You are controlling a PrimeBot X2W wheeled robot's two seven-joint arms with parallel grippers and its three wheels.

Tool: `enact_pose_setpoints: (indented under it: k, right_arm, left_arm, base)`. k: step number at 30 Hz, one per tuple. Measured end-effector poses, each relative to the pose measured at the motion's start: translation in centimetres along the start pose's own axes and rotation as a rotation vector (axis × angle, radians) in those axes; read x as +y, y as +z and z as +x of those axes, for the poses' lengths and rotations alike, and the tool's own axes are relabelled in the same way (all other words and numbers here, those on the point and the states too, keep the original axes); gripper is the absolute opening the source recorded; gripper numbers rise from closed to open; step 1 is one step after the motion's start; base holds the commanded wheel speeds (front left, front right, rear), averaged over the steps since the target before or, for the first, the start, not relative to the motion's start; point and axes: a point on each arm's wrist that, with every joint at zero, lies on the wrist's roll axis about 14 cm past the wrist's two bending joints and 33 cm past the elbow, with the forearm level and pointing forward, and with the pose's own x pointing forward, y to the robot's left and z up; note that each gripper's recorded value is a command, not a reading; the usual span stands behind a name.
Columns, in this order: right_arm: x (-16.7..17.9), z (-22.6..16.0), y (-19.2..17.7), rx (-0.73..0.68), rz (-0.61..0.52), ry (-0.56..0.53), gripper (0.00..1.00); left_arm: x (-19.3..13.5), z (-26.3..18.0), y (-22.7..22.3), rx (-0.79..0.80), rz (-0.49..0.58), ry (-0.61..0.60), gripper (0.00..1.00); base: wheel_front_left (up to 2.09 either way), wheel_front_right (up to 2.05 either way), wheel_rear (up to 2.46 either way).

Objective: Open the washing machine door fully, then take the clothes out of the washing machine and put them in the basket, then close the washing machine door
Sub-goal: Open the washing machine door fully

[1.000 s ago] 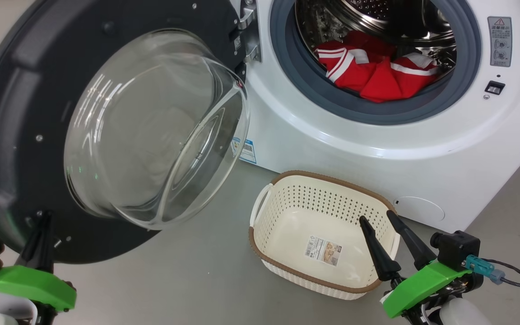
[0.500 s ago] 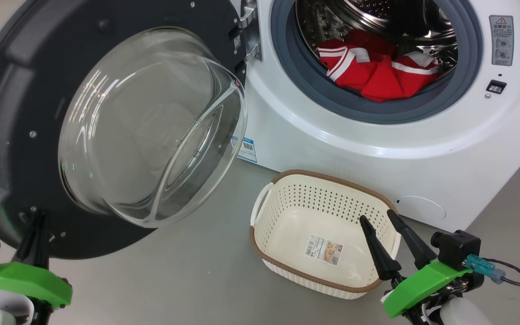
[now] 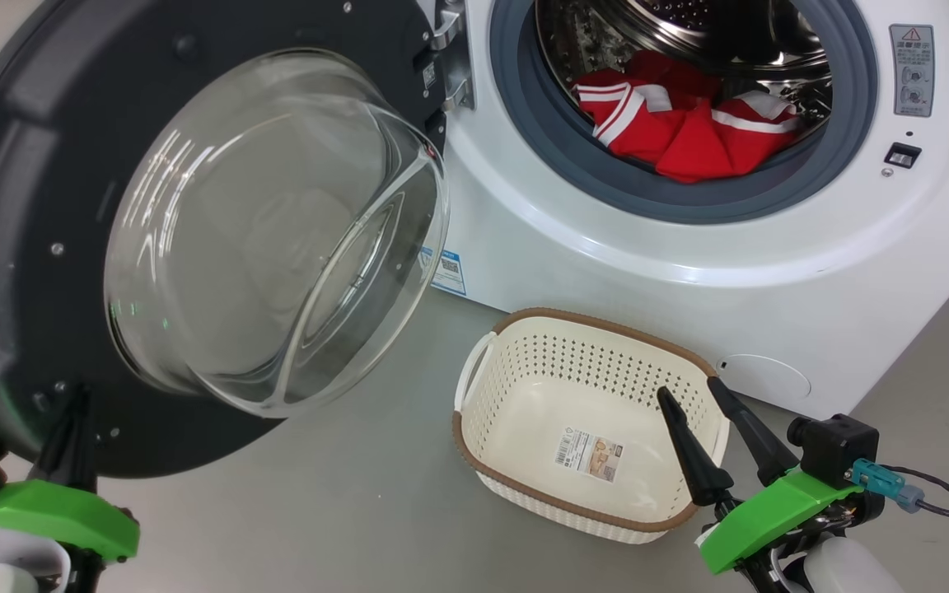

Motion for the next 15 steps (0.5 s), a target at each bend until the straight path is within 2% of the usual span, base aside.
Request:
enact_pose_setpoints:
  k: [15]
  right_arm:
    - [-0.7,-0.6,0.5,-0.009,-0.009,-0.022,1.00]
  left_arm:
    - [-3.7,-0.7,0.5,-0.054,-0.031,-0.068,0.00]
  base:
    - [0.00,0.00,0.00]
